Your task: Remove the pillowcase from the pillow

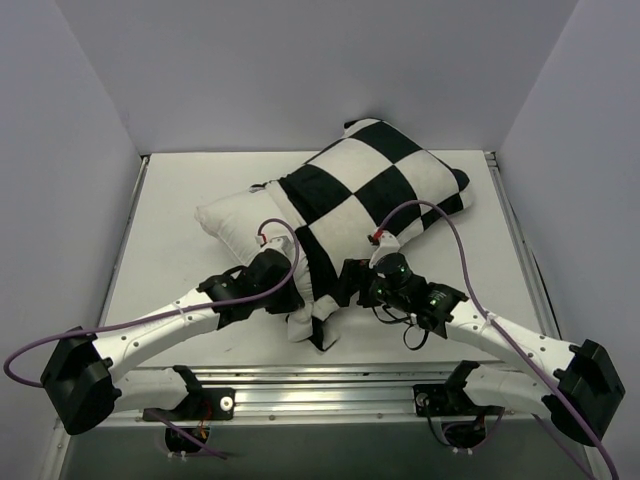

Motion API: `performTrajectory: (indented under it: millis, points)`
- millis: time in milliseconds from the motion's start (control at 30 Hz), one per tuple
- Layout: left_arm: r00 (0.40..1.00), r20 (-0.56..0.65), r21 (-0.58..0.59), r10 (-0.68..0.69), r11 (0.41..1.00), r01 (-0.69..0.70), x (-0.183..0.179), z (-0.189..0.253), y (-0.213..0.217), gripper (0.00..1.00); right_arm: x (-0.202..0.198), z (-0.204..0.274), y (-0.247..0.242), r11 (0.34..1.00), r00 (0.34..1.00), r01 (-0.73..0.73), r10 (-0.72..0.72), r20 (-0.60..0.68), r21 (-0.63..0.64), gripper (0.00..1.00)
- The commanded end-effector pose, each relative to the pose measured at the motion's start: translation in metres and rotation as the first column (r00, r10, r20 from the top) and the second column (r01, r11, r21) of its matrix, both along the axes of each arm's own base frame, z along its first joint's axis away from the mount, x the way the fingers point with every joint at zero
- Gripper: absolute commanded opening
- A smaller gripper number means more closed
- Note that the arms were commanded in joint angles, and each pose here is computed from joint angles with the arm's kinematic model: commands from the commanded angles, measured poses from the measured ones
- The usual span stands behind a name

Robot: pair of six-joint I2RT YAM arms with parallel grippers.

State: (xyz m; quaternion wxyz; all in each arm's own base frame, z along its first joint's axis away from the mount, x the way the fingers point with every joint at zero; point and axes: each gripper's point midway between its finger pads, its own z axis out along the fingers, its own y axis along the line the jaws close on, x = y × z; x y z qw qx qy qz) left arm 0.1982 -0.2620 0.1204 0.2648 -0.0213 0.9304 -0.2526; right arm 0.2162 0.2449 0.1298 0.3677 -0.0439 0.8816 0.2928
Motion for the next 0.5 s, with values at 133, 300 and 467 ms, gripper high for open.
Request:
performTrajectory:
  millis: [133, 300, 467]
  points:
    - [0.995, 0.098, -0.065, 0.002, 0.998, 0.004, 0.016, 0.047, -0.014, 0.02, -0.012, 0.001, 0.033, 0.99, 0.99, -0.14, 0.14, -0.007, 0.034, 0.86]
    - [0.991, 0.132, -0.088, -0.003, 0.996, 0.014, 0.02, 0.065, -0.017, 0.02, -0.016, -0.005, 0.042, 0.986, 0.986, -0.163, 0.163, -0.014, 0.029, 0.87]
    - [0.989, 0.146, -0.099, -0.004, 0.995, 0.019, 0.021, 0.072, -0.019, 0.02, -0.013, -0.008, 0.056, 0.979, 0.98, -0.199, 0.199, -0.007, 0.053, 0.86]
